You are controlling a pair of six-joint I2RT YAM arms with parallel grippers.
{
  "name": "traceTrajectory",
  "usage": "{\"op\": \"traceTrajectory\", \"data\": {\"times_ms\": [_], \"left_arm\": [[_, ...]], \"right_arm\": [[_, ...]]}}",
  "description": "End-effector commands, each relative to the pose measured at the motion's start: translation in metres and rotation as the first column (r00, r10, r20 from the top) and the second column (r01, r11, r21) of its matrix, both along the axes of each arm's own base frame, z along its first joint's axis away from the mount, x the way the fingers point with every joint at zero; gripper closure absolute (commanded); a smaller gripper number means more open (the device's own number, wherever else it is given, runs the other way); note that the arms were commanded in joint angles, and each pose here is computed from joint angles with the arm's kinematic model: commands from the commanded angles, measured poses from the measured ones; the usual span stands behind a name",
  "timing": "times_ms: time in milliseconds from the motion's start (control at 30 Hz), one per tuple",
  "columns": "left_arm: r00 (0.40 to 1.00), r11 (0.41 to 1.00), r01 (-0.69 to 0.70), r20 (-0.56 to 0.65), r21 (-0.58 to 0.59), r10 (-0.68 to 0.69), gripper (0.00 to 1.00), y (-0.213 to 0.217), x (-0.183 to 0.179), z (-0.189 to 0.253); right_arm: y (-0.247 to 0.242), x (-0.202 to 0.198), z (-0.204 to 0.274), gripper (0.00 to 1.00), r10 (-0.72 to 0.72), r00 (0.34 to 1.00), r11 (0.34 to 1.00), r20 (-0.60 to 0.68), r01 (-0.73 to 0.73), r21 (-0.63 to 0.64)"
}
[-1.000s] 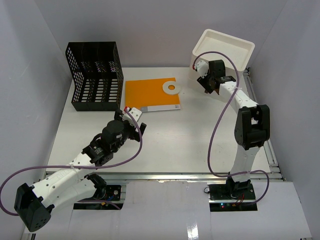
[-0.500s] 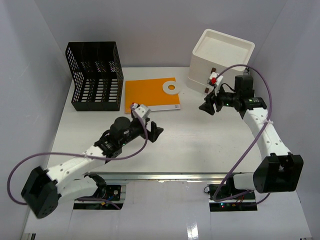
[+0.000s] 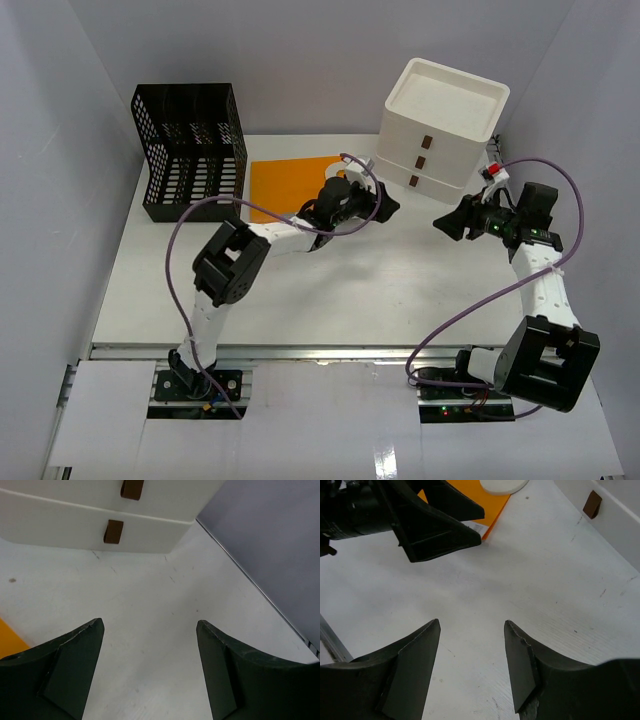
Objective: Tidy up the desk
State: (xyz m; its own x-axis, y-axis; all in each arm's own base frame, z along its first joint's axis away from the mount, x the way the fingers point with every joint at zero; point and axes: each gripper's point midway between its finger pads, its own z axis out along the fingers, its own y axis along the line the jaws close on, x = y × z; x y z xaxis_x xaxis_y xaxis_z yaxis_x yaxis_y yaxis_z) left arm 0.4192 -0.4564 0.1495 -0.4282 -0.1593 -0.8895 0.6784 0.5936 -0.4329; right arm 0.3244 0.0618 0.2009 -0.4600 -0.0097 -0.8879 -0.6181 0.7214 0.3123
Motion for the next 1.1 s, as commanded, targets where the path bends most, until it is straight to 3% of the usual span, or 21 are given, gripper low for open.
{"op": "traceTrajectory", "data": {"times_ms": [0,267,633,767,967,1067], "left_arm": [[0.990,0.994,-0.021,0.137,-0.103,0.035,0.15,-0.031,0.030,0.027],[0.967,0.990,-0.030,0.248,-0.139,0.064,0.17,-0.077,0.073,0.006],[0.946,0.971,-0.121,0.273,-0.205,0.175,0.19,-0.095,0.113,-0.026],[0.937,0.965,-0.166,0.274,-0.204,0.219,0.25,-0.090,0.121,-0.033],[0.937,0.961,-0.172,0.264,-0.216,0.227,0.46,-0.094,0.126,-0.039],[0.938,0.958,-0.173,0.257,-0.228,0.231,0.49,-0.095,0.126,-0.039]], "right_arm": [[-0.002,0.000,0.019,0.40,-0.049,0.999,0.993,-0.002,0.049,0.106],[-0.003,-0.004,0.026,0.39,-0.049,0.999,0.988,0.013,0.047,0.147],[-0.001,-0.006,0.027,0.39,-0.046,0.999,0.980,-0.008,0.046,0.191],[-0.001,-0.006,0.027,0.39,-0.046,0.999,0.980,-0.010,0.047,0.195],[-0.001,-0.006,0.025,0.39,-0.048,0.999,0.979,-0.013,0.050,0.200],[-0.003,-0.005,0.023,0.39,-0.056,0.998,0.977,-0.020,0.059,0.203]]}}
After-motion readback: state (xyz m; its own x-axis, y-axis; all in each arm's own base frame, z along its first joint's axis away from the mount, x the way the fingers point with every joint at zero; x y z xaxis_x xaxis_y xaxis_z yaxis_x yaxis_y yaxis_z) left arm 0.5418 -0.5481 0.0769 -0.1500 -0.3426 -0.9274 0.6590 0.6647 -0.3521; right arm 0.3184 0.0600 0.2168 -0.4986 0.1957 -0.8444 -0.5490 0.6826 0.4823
